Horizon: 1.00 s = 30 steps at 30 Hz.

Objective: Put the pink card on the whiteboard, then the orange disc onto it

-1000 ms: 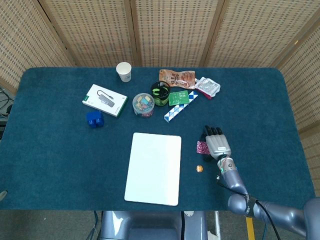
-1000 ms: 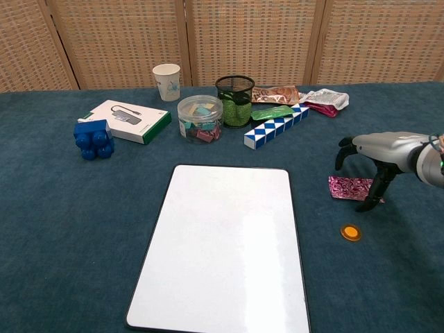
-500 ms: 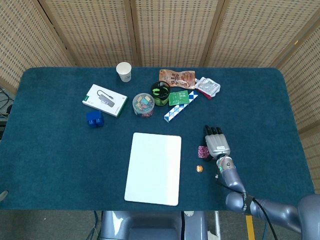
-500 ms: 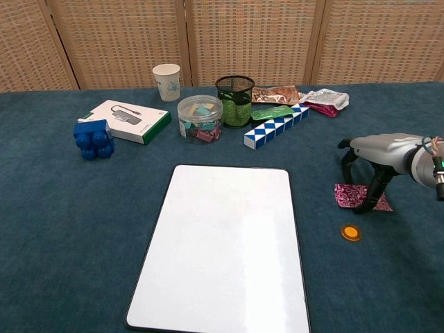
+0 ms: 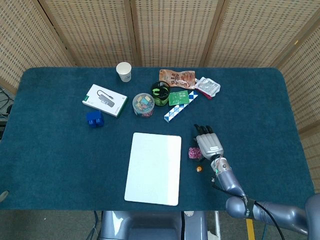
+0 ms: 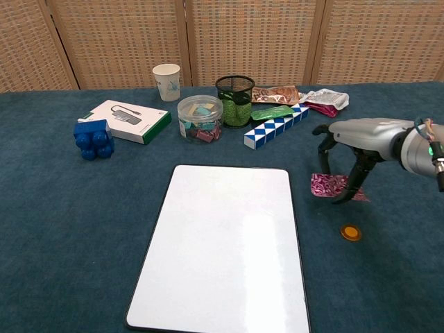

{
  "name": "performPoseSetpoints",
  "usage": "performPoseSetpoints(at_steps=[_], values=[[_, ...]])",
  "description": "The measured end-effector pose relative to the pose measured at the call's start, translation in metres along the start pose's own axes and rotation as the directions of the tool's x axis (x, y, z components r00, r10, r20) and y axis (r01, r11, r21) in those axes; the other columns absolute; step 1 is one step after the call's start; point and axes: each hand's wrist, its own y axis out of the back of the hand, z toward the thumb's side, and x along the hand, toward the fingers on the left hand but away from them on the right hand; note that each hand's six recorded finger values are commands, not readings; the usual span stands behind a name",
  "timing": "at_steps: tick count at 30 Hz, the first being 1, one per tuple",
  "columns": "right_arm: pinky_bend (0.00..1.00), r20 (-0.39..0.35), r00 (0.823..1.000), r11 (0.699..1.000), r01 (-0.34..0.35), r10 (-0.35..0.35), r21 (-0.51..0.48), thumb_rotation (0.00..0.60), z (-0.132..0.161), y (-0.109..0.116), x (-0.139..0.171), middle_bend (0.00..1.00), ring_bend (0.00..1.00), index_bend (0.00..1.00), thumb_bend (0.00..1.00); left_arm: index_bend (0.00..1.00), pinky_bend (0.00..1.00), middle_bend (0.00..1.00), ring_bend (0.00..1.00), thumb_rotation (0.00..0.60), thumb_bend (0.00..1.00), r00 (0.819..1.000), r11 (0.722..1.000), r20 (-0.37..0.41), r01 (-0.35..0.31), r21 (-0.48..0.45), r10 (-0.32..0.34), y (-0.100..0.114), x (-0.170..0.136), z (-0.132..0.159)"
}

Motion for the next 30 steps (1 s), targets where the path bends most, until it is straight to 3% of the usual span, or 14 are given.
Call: performPoseSetpoints(at_steps=[7,14,15,18,19,24,30], values=[[0.0,-0.113,0.993,1.0,0.019,-0.019,-0.003,0.6,0.059,0.02,0.014,0.0,0.0,0.51,0.16,0.0,0.0,0.0,0.0,0.6,0.0,1.0,1.0,-0.003,0.001,-0.004,-0.001,0.0,0.0,-0.001],[0.0,-0.187,0.982,1.0,0.001,0.002,0.02,0.6,0.117,0.01,0.022,0.0,0.0,0.51,0.15,0.0,0.0,0.0,0.0,0.6,0.0,1.0,1.0,-0.003,0.002,-0.011,-0.002,0.001,0.001,-0.002],[0.0,-0.196,0.981,1.0,0.001,0.004,0.023,0.6,0.124,0.008,0.022,0.0,0.0,0.47,0.12,0.0,0.0,0.0,0.0,0.6,0.0,1.0,1.0,-0.003,0.003,-0.013,-0.003,0.001,0.001,-0.002],[0.0,-0.222,0.975,0.999,-0.002,0.01,0.032,0.6,0.145,0.001,0.025,0.0,0.0,0.1,0.01,0.0,0.0,0.0,0.0,0.6,0.0,1.0,1.0,-0.003,0.004,-0.016,-0.004,0.001,0.001,-0.003],[0.0,-0.226,0.974,0.999,-0.007,0.014,0.032,0.6,0.149,-0.001,0.026,0.0,0.0,0.03,0.0,0.0,0.0,0.0,0.0,0.6,0.0,1.0,1.0,-0.004,0.004,-0.016,-0.004,0.001,0.001,-0.003],[0.0,-0.21,0.977,0.999,-0.035,0.032,-0.013,0.6,0.155,-0.005,0.027,0.0,0.0,0.0,0.0,0.0,0.0,0.0,0.0,0.6,0.0,1.0,1.0,-0.004,0.006,-0.018,-0.006,0.001,0.002,-0.004],[0.0,-0.201,0.98,1.0,-0.004,-0.002,-0.028,0.6,0.147,0.009,0.03,0.0,0.0,0.0,0.0,0.0,0.0,0.0,0.0,0.6,0.0,1.0,1.0,-0.004,0.009,-0.017,-0.009,0.001,0.002,-0.004]])
